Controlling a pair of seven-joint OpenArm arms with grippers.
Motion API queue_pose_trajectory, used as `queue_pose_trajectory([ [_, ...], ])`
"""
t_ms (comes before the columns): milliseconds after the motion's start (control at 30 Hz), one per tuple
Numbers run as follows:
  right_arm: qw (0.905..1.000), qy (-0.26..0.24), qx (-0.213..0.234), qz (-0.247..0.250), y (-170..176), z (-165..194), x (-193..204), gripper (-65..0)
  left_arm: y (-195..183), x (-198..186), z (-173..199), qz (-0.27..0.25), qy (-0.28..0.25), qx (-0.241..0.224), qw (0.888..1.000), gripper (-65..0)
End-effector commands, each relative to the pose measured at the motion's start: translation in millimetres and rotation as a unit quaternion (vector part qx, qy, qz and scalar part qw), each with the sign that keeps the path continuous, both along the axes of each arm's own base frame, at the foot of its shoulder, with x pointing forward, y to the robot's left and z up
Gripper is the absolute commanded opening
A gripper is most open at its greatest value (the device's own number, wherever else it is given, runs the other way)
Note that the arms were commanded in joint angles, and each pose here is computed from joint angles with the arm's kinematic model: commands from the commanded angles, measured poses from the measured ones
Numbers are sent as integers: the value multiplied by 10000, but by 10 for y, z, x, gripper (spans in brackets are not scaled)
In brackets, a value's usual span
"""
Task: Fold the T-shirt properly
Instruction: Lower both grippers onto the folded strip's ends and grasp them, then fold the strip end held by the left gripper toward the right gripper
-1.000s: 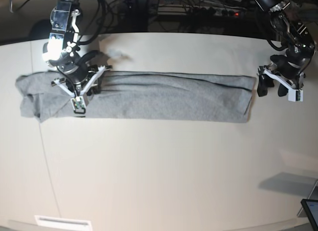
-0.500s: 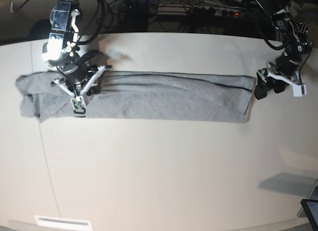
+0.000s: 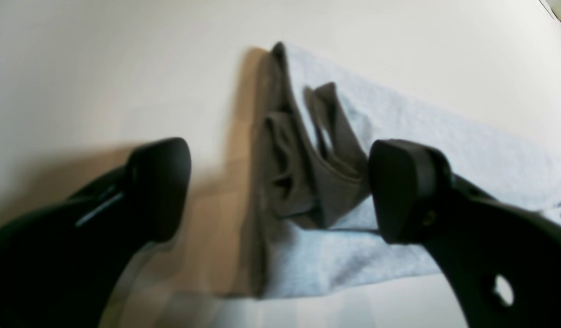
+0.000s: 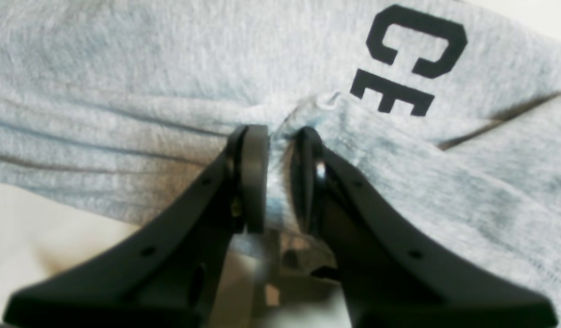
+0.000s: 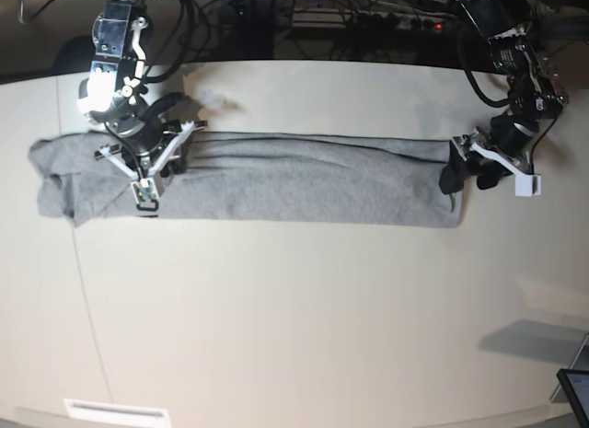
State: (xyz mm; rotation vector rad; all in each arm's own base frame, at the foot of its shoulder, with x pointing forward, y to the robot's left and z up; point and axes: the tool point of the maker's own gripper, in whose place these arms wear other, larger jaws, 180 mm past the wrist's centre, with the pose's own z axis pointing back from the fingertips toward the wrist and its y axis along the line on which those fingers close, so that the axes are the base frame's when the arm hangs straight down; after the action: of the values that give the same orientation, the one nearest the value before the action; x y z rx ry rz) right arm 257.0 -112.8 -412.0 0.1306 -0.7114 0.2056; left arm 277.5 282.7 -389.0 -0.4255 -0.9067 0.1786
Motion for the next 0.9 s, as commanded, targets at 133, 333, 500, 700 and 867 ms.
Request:
queue_pose_trajectory([
  [133,10000,46,-39,13,1,2,-8,-525,-81,-15,-60,-183,208,51,9996,-49],
  [333,10000,46,-39,13,1,2,-8,-525,-92,-3,-58,-186,196,33,9996,-50],
  [500,10000,53,-40,13,1,1,-10,-525,-92,-3,-58,-186,196,33,9996,-143],
  [700,10000,61,-35,12,5,-1,-12,-525,-215,3,-98,-321,235,-27,9992,-198],
  [867,10000,76,-42,21,2,-9,-25,-525,-304,24,-114,-428,236,-56,9988,-198],
])
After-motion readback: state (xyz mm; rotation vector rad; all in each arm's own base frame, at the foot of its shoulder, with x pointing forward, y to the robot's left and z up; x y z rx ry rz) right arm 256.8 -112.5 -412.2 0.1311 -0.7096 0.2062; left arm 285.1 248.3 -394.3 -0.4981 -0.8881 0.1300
